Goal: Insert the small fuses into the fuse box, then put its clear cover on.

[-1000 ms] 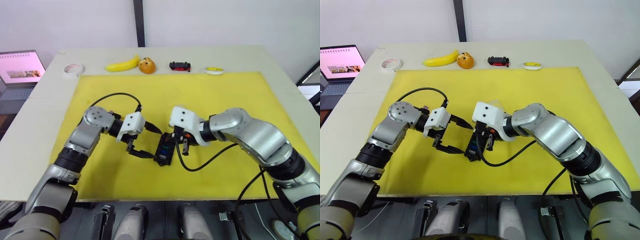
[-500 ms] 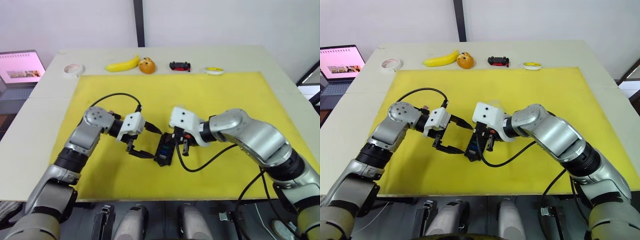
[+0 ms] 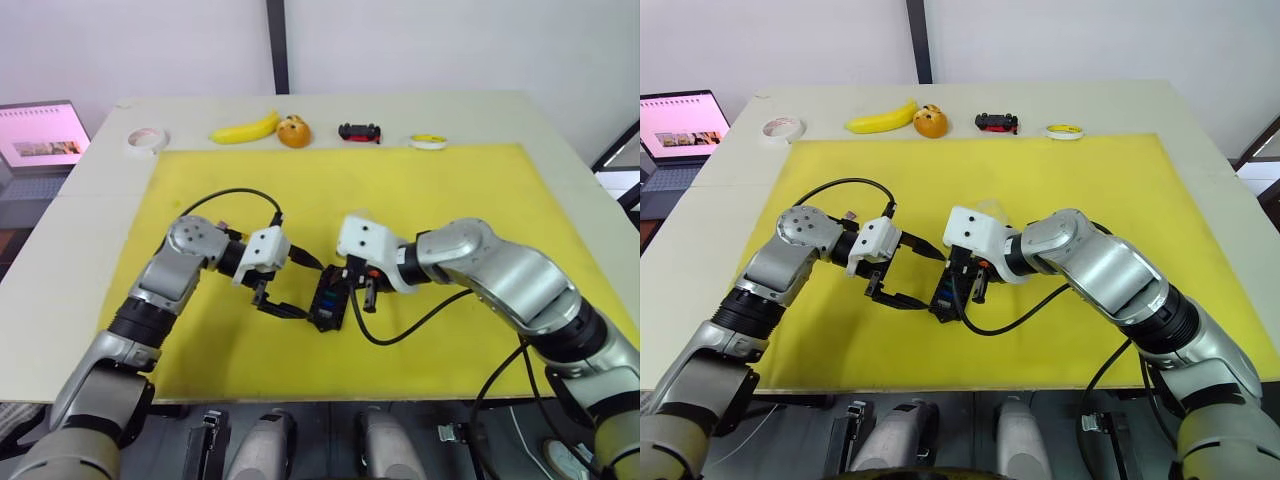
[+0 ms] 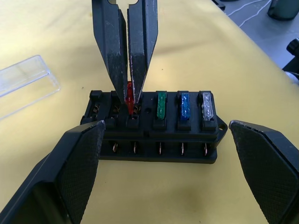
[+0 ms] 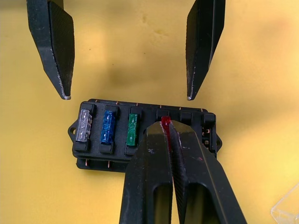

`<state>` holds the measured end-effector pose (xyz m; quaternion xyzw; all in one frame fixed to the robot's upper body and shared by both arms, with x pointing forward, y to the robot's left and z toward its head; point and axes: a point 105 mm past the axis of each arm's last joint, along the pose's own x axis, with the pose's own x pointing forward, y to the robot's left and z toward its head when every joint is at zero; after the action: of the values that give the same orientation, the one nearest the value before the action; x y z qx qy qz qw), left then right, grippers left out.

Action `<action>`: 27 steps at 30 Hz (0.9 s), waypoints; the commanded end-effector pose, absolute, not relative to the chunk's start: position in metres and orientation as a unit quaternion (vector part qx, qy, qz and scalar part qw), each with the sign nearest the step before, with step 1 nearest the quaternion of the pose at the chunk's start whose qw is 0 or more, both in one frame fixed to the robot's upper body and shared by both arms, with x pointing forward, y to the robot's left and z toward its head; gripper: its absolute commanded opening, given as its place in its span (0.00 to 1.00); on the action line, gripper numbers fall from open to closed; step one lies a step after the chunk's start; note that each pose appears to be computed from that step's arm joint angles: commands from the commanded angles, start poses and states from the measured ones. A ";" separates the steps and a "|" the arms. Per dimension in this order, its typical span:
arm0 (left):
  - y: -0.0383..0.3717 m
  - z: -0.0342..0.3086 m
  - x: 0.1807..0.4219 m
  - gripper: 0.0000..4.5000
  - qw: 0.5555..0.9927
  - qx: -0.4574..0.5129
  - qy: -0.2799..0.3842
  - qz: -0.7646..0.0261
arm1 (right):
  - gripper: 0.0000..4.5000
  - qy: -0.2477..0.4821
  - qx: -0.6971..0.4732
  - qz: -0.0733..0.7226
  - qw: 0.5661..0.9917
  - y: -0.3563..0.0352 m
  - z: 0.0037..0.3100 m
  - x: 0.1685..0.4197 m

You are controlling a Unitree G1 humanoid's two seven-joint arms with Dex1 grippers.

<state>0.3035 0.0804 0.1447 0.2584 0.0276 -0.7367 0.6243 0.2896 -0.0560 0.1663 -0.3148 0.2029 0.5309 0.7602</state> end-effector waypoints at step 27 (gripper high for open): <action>0.078 0.155 0.305 1.00 0.627 0.274 0.003 -0.729 | 0.32 0.190 -0.307 0.544 0.757 -0.050 0.171 0.283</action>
<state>0.3054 0.0799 0.1448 0.2604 0.0261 -0.7307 0.6306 0.2875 -0.0530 0.1600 -0.3090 0.2116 0.5354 0.7570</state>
